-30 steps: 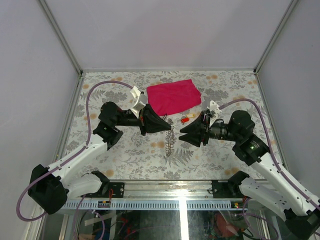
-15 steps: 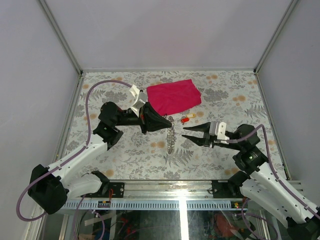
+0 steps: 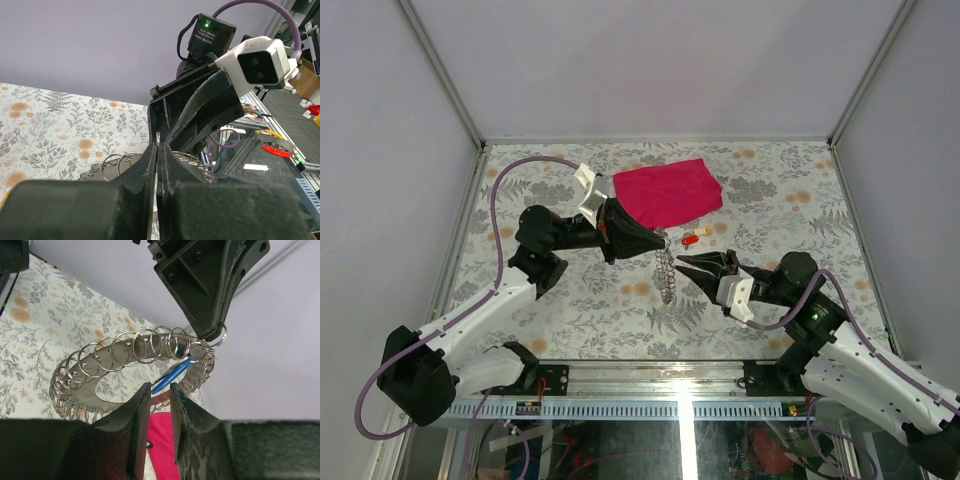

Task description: Put the keys on the keyring

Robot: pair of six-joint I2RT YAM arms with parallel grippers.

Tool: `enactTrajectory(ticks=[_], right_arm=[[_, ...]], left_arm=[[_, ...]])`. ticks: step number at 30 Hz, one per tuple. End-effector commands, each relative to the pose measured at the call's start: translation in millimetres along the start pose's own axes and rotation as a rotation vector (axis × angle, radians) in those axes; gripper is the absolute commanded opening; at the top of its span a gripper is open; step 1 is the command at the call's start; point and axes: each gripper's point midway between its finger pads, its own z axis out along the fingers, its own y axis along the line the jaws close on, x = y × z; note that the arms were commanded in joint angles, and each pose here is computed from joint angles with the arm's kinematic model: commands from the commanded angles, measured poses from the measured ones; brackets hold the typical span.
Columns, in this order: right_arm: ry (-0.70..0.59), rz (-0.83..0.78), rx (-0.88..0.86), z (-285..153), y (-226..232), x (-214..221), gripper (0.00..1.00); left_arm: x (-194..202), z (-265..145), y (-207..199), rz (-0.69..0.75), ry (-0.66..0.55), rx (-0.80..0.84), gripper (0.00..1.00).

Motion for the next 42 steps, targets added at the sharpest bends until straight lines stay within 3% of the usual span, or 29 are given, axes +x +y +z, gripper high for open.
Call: enactTrajectory(ticks=[1,42], right_arm=[[-0.047,-0.118,0.074,4.5,-26.1,-24.0,0.27],[-0.116,-0.149,0.077,3.5,-31.4,-55.8,0.30]], left_arm=[[-21.2,3.5,-9.5,0.071,-0.067,0.026,0.00],[-17.6,4.2,1.2,0.051,-0.067,-0.017,0.00]])
